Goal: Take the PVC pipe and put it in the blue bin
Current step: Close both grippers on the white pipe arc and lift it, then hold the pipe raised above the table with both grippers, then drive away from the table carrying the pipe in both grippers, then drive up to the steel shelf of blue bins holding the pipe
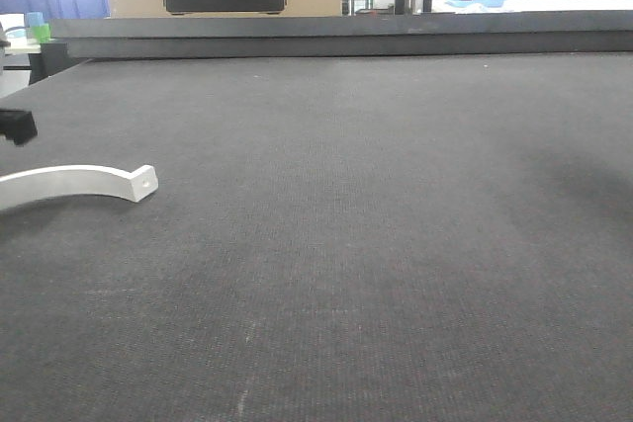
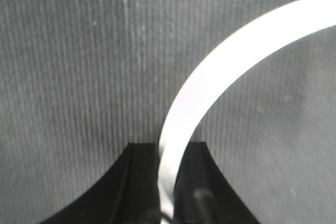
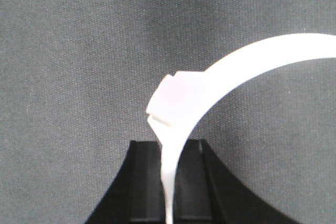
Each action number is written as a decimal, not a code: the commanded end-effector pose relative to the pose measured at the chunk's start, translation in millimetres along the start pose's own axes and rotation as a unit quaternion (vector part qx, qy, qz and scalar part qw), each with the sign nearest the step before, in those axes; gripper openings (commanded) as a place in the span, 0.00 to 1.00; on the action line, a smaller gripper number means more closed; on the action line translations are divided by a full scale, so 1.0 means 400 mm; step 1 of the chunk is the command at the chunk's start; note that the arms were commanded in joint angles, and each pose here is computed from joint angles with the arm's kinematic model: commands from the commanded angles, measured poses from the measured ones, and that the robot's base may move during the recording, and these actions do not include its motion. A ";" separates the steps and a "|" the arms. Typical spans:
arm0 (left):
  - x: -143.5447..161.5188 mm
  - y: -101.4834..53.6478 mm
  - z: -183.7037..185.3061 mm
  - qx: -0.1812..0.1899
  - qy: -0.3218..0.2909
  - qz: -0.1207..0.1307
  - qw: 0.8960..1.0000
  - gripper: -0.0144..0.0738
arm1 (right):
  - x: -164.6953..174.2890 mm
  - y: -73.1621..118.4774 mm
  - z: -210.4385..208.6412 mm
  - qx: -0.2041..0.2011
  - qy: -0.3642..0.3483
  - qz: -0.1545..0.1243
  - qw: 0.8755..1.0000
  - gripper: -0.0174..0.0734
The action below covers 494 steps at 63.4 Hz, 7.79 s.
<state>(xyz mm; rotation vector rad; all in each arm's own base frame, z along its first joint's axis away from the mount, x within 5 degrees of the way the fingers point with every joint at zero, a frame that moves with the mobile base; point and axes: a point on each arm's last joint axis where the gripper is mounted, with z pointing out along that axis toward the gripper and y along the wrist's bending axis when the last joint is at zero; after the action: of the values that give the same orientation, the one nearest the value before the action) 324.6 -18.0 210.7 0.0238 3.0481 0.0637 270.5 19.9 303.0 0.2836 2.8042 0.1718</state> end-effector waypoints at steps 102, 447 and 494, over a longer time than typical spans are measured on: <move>0.535 0.036 -0.489 0.062 -0.686 -0.016 0.724 0.04 | 0.276 -0.064 -0.324 -0.096 -0.576 -0.070 0.809 0.01; 0.539 0.037 -0.493 0.063 -0.691 -0.016 0.720 0.04 | 0.276 -0.064 -0.324 -0.096 -0.576 -0.070 0.809 0.01; 0.539 0.037 -0.493 0.063 -0.691 -0.016 0.720 0.04 | 0.276 -0.064 -0.323 -0.096 -0.575 -0.070 0.809 0.01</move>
<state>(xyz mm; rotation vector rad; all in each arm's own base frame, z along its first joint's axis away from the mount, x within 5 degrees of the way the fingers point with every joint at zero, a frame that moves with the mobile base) 93.7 -7.1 384.4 0.0155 1.5533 -0.1042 123.3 7.5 385.8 0.0739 1.5941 0.1721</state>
